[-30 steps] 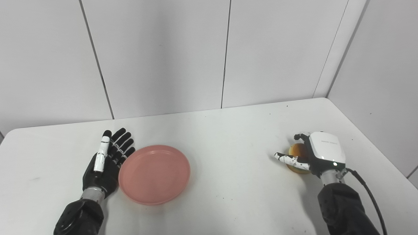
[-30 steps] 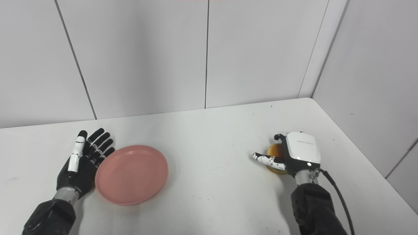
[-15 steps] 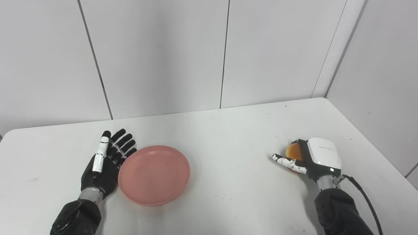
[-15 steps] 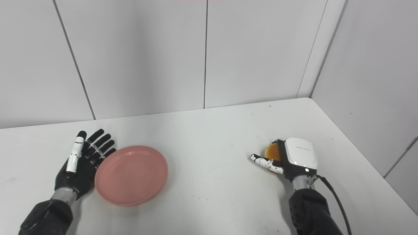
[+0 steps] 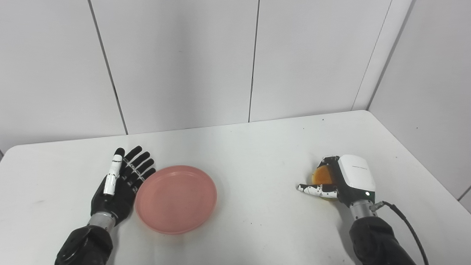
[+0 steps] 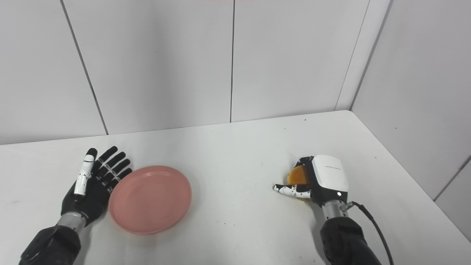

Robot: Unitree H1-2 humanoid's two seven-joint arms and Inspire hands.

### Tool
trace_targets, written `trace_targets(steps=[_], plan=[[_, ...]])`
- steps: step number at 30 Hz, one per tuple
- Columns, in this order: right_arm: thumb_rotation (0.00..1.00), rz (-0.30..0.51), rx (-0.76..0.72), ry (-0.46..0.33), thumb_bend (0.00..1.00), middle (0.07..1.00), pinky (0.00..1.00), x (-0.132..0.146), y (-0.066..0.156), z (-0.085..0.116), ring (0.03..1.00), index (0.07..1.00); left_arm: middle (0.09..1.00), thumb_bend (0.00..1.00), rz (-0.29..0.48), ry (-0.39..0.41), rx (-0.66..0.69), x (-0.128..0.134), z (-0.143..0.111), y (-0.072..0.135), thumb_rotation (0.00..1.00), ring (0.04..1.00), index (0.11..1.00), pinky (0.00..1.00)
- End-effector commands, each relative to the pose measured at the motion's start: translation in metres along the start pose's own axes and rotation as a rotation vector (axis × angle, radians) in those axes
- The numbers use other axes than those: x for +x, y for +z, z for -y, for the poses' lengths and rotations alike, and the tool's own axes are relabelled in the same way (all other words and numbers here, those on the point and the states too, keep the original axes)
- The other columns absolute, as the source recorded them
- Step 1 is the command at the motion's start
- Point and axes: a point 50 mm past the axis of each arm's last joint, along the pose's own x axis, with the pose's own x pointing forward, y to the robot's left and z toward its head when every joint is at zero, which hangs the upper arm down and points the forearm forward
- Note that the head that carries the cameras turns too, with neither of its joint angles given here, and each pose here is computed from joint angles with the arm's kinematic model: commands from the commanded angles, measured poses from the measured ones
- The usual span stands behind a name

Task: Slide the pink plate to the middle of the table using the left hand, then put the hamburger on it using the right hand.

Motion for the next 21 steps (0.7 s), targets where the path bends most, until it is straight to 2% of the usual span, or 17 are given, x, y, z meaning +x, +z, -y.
trace_targets(steps=[1, 3, 4, 6, 8, 11, 14, 21], plan=[[0.35, 0.079, 0.007, -0.015, 0.48, 0.237, 0.12, 0.003, 0.016, 0.010, 0.165, 0.279, 0.741, 0.65, -0.066, 0.013, -0.007, -0.003, -0.003, -0.016, 0.68, 0.764, 0.732, 0.78], [0.36, 0.109, 0.011, -0.030, 0.48, 0.246, 0.13, 0.006, 0.025, 0.015, 0.172, 0.292, 0.750, 0.66, -0.068, 0.011, -0.003, -0.002, -0.002, -0.018, 0.68, 0.757, 0.731, 0.76], [0.40, 0.122, 0.013, -0.039, 0.49, 0.246, 0.13, 0.007, 0.030, 0.018, 0.173, 0.295, 0.752, 0.67, -0.068, 0.012, -0.003, -0.002, -0.001, -0.020, 0.67, 0.763, 0.735, 0.74], [0.43, 0.155, 0.032, -0.062, 0.49, 0.247, 0.13, 0.013, 0.042, 0.027, 0.177, 0.294, 0.751, 0.65, -0.072, 0.015, -0.012, -0.001, 0.000, -0.023, 0.66, 0.766, 0.736, 0.75], [0.42, 0.189, 0.038, -0.081, 0.49, 0.248, 0.14, 0.017, 0.050, 0.032, 0.182, 0.298, 0.750, 0.65, -0.076, 0.017, -0.022, 0.000, 0.002, -0.025, 0.65, 0.770, 0.738, 0.76], [0.33, 0.246, 0.056, -0.118, 0.49, 0.246, 0.13, 0.024, 0.064, 0.036, 0.178, 0.293, 0.737, 0.65, -0.080, 0.019, -0.021, 0.002, 0.006, -0.031, 0.63, 0.769, 0.735, 0.76], [0.40, 0.275, 0.099, -0.127, 0.50, 0.247, 0.13, 0.028, 0.071, 0.035, 0.178, 0.301, 0.731, 0.65, -0.084, 0.012, -0.008, 0.004, 0.007, -0.040, 0.64, 0.760, 0.722, 0.75], [0.42, 0.356, 0.140, -0.127, 0.48, 0.244, 0.12, 0.029, 0.101, 0.045, 0.167, 0.329, 0.749, 0.65, -0.081, 0.005, 0.004, 0.008, 0.017, -0.053, 0.67, 0.754, 0.751, 0.74]])
